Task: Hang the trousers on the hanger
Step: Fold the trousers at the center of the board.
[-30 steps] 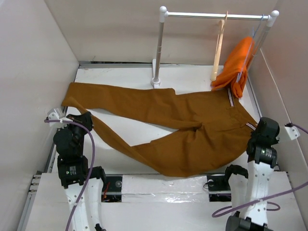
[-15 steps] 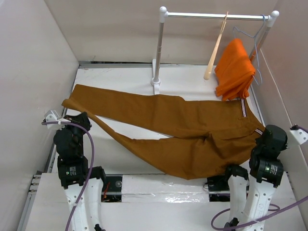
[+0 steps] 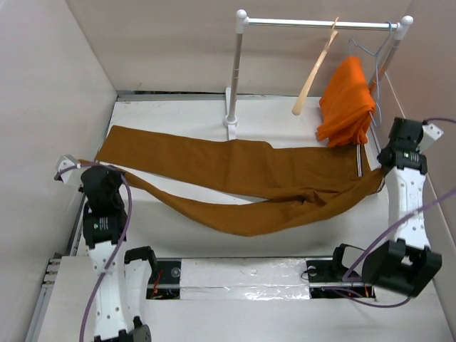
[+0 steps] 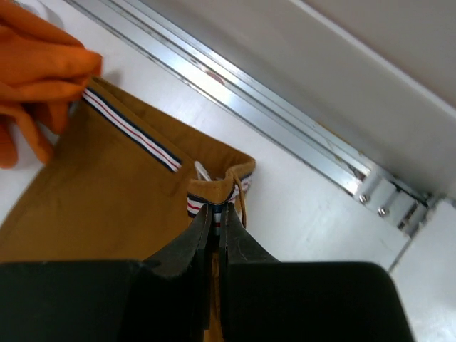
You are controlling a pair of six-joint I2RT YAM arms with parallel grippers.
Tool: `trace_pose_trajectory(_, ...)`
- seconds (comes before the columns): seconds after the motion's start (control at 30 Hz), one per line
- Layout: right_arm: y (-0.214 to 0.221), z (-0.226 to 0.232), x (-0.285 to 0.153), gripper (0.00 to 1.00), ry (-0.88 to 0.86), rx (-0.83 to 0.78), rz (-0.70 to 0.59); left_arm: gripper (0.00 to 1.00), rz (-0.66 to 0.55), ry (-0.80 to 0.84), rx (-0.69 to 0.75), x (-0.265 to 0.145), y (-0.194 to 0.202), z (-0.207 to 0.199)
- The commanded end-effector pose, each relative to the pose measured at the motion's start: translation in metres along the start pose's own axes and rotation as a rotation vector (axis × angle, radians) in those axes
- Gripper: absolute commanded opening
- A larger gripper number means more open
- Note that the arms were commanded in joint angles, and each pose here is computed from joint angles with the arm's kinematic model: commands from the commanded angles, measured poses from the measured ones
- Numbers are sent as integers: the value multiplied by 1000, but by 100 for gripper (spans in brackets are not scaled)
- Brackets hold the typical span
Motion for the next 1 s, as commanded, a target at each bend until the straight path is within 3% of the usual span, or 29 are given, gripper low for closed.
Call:
trace_pose_trajectory(0.0, -65, 37, -12, 0, -106, 96, -185, 0, -82, -121, -54, 17, -23, -5)
trace_pose_trajectory(0.23, -86, 91, 20, 0, -184, 120, -169, 0, -119, -311, -2, 48, -37, 9)
trace_pose_trajectory(0.4, -88, 112, 44, 0, -176, 116, -155, 0, -62, -457, 45, 82, -31, 12)
trace_pose_trajectory(0.83, -60, 146, 88, 0, -191, 111, -114, 0, 5, -623, 212, 181, -32, -4)
trace_pose_trajectory(0.97, -53, 146, 96, 0, -187, 110, -121, 0, 22, -597, 279, 215, -21, -28)
Point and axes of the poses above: each gripper's point midway between its finger pads, its own x axis out along the fingers, its own z axis along the line the jaws close on, y = z × x, the point moved 6 cm from there along -x, back along the fingers, and after that the axes turned 3 degrees about x, right-handed, at the moved point
